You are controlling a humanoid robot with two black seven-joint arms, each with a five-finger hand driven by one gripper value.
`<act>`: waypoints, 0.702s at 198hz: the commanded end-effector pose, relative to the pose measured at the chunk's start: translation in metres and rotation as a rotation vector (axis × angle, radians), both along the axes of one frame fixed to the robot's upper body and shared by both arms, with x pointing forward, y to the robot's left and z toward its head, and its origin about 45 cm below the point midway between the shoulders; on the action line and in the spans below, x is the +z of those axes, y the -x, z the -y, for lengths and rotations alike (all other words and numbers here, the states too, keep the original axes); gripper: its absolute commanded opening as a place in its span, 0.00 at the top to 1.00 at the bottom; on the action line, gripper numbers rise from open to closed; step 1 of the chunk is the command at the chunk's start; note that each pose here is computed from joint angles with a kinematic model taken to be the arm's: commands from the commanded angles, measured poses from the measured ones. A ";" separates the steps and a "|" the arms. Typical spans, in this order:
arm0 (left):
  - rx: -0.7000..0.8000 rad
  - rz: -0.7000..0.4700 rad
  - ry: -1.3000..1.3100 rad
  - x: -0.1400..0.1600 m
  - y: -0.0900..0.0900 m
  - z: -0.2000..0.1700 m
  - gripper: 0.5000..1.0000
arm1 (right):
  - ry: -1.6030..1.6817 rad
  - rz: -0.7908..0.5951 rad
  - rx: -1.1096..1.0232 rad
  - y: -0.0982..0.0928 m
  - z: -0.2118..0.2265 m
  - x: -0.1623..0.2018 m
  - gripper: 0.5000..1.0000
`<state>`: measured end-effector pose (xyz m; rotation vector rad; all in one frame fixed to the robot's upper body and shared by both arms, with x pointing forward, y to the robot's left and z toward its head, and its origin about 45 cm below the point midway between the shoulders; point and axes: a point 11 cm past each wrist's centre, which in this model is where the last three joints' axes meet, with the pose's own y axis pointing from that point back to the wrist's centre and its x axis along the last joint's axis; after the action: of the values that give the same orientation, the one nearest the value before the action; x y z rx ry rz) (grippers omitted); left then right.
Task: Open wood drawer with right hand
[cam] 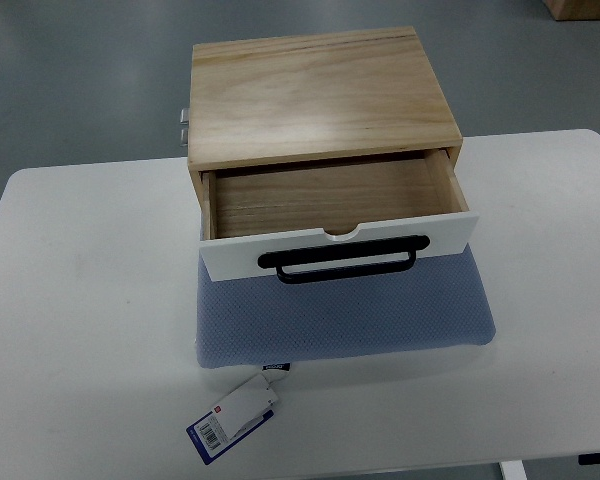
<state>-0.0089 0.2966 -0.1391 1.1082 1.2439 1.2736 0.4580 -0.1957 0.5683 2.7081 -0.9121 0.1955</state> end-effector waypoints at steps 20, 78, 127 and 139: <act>0.000 0.000 0.003 0.000 0.000 0.001 0.00 | -0.432 -0.038 -0.181 -0.036 0.088 -0.032 0.11; -0.005 -0.002 0.006 0.000 0.000 0.002 0.00 | -1.047 -0.113 -0.592 -0.064 0.186 -0.157 0.11; -0.006 -0.003 0.001 0.000 0.001 0.001 0.00 | -1.229 -0.269 -0.672 -0.059 0.163 -0.249 0.11; -0.006 -0.003 0.000 0.000 0.001 0.000 0.00 | -1.256 -0.276 -0.683 -0.057 0.162 -0.259 0.11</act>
<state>-0.0094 0.2950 -0.1391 1.1109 1.2430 1.2644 0.5200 -0.3621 0.3341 2.9307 -2.2662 -1.1214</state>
